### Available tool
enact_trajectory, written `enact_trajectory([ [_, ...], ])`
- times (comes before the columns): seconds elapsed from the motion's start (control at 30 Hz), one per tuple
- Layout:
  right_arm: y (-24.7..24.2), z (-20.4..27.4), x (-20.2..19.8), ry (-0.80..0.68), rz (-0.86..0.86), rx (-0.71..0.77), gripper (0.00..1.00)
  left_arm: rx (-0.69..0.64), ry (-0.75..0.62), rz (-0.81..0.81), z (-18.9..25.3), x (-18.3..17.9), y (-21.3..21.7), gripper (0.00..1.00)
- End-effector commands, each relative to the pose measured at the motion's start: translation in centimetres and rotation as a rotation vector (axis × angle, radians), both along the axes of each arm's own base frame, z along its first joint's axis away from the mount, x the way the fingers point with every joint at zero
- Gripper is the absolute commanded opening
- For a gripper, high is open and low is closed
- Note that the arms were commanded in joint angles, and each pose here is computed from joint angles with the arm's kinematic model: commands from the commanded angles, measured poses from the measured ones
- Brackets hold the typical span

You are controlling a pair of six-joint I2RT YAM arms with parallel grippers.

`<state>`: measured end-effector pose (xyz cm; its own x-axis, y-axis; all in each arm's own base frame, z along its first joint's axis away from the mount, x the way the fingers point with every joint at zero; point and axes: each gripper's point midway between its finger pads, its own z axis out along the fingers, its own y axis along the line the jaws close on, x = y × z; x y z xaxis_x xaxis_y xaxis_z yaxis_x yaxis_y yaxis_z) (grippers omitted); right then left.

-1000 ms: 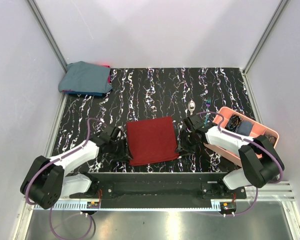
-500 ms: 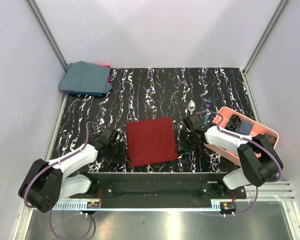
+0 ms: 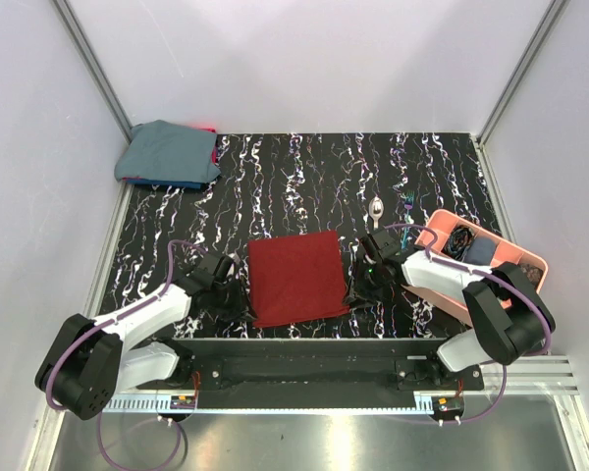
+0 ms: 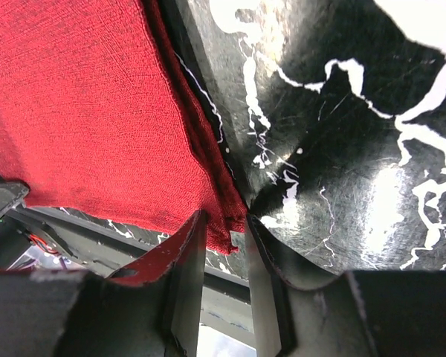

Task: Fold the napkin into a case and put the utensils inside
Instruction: Fold the top corner of the square-folded napkin into a folded napkin.

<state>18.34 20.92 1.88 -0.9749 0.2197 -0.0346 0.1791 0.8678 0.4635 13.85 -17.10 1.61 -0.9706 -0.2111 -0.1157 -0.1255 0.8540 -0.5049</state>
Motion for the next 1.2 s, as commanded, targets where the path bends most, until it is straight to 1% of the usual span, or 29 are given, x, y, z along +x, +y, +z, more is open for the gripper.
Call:
enact_trajectory([
  [0.0,0.6,1.2,-0.2,-0.018,0.000,0.056,0.36,-0.030,-0.014,-0.013,0.4,0.1,-0.5,0.21],
  [0.23,0.6,1.9,-0.5,-0.030,-0.002,0.073,0.33,-0.029,-0.010,-0.015,0.2,0.0,-0.5,0.21],
  [0.33,0.8,2.1,-0.3,-0.029,0.001,0.083,0.25,-0.030,-0.008,-0.014,0.2,0.0,-0.5,0.21],
  [0.37,0.9,2.1,-0.4,-0.023,0.003,0.083,0.21,-0.028,-0.007,-0.012,0.1,0.0,-0.5,0.21],
  [0.47,1.1,2.4,-0.3,-0.030,0.007,0.093,0.15,-0.031,-0.008,-0.002,0.2,0.0,-0.5,0.21],
  [0.53,1.3,2.8,0.1,-0.050,0.021,0.103,0.07,-0.037,-0.016,0.007,0.4,0.1,-0.5,0.21],
  [0.57,1.6,3.0,0.2,-0.052,0.033,0.115,0.02,-0.040,-0.016,0.009,0.5,0.2,-0.6,0.22],
  [0.6,2.0,3.4,0.5,-0.066,0.047,0.132,0.00,-0.043,-0.014,0.013,0.6,0.2,-0.6,0.22],
  [0.67,2.7,3.9,0.9,-0.081,0.076,0.157,0.00,-0.045,-0.001,0.018,0.5,0.1,-0.7,0.23],
  [0.7,3.5,4.8,1.8,-0.110,0.090,0.177,0.00,-0.048,0.007,0.028,0.5,0.0,-0.7,0.25],
  [0.73,4.0,5.2,2.5,-0.131,0.105,0.183,0.00,-0.051,0.010,0.033,0.4,-0.1,-0.7,0.26],
  [0.77,4.6,4.8,2.7,-0.118,0.124,0.179,0.00,-0.051,0.014,0.041,0.2,-0.3,-0.6,0.27],
  [0.83,6.4,6.0,4.7,-0.162,0.150,0.213,0.00,-0.058,0.000,0.058,0.4,-0.2,-0.5,0.31],
  [0.87,7.2,5.0,4.9,-0.127,0.169,0.217,0.00,-0.055,0.000,0.066,0.2,-0.3,-0.4,0.32],
  [0.9,8.8,6.1,6.0,-0.153,0.193,0.246,0.00,-0.062,-0.007,0.075,0.5,-0.3,-0.4,0.32],
  [0.93,9.8,6.2,6.6,-0.164,0.210,0.263,0.00,-0.065,-0.010,0.082,0.5,-0.2,-0.4,0.33],
  [0.97,10.8,5.3,6.9,-0.134,0.227,0.274,0.00,-0.062,-0.007,0.090,0.3,-0.3,-0.3,0.33],
  [1.0,12.5,6.5,8.0,-0.165,0.252,0.302,0.00,-0.066,-0.012,0.097,0.4,-0.2,-0.3,0.33],
  [1.03,13.3,6.5,8.6,-0.173,0.263,0.309,0.00,-0.067,-0.012,0.099,0.4,-0.3,-0.3,0.33],
  [1.07,14.0,5.5,9.0,-0.154,0.273,0.304,0.00,-0.060,-0.008,0.104,0.1,-0.4,-0.1,0.33],
  [1.1,15.4,6.6,10.2,-0.187,0.287,0.328,0.00,-0.061,-0.009,0.111,0.1,-0.3,-0.1,0.33],
  [1.13,16.1,6.6,10.6,-0.182,0.297,0.342,0.00,-0.059,-0.012,0.113,0.0,-0.3,0.0,0.31],
  [1.17,16.6,5.3,10.9,-0.158,0.301,0.338,0.00,-0.059,-0.012,0.113,0.0,-0.4,0.0,0.31],
])
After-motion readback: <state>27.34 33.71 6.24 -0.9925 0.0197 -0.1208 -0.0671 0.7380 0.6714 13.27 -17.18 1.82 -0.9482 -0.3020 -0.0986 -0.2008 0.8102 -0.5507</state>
